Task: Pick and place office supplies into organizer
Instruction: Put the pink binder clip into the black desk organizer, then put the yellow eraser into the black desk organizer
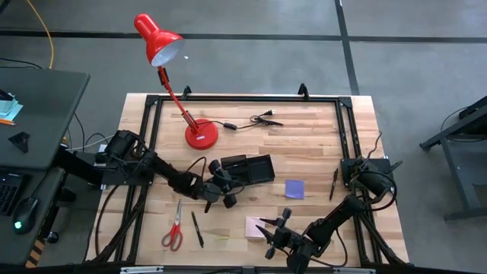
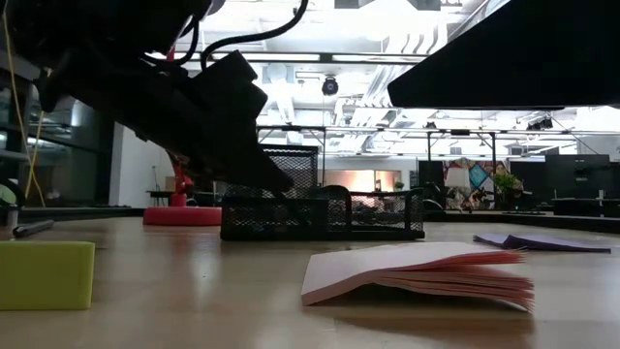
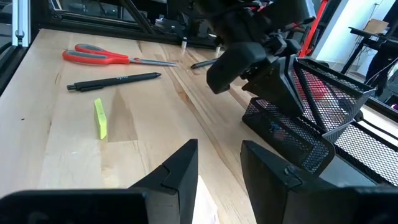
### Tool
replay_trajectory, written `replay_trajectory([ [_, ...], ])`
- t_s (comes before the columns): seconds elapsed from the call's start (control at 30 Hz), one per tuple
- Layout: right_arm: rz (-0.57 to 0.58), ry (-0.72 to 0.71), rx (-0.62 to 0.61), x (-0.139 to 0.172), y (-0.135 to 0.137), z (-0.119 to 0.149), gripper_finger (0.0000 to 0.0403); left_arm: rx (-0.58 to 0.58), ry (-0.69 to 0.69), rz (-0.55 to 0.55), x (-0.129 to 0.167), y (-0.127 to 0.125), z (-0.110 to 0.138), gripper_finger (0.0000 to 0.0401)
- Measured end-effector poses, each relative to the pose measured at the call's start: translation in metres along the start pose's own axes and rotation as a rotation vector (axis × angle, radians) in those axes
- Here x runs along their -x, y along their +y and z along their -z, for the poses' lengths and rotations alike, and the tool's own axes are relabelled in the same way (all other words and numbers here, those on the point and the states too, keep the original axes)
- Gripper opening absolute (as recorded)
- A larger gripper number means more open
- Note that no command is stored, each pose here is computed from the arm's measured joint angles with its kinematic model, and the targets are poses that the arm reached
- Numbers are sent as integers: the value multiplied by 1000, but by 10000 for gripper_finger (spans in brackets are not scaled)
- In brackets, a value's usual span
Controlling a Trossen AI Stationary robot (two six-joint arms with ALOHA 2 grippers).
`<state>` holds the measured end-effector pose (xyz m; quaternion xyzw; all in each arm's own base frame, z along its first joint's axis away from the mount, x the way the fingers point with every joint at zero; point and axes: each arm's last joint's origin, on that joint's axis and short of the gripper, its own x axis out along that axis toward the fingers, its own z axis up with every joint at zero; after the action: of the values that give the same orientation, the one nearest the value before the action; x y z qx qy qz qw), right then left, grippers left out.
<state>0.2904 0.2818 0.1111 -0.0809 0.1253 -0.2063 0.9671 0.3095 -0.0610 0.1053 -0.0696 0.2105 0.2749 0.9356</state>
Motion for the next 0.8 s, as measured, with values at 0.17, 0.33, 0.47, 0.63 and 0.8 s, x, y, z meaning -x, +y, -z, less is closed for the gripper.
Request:
replay_trajectory([
  [0.17,0,0,0,0,0,0,114,1,6,15,0,0,0,28],
  [0.33,0,0,0,0,0,0,114,-23,11,49,2,-3,0,28],
  [0.47,1,1,3,0,0,0,114,-65,-2,156,13,-15,-2,28],
  [0.63,4,12,1,0,-1,3,114,-109,-8,230,37,-36,8,28],
  [0.8,-6,23,-3,0,-1,4,114,-177,-33,287,66,-55,21,31],
])
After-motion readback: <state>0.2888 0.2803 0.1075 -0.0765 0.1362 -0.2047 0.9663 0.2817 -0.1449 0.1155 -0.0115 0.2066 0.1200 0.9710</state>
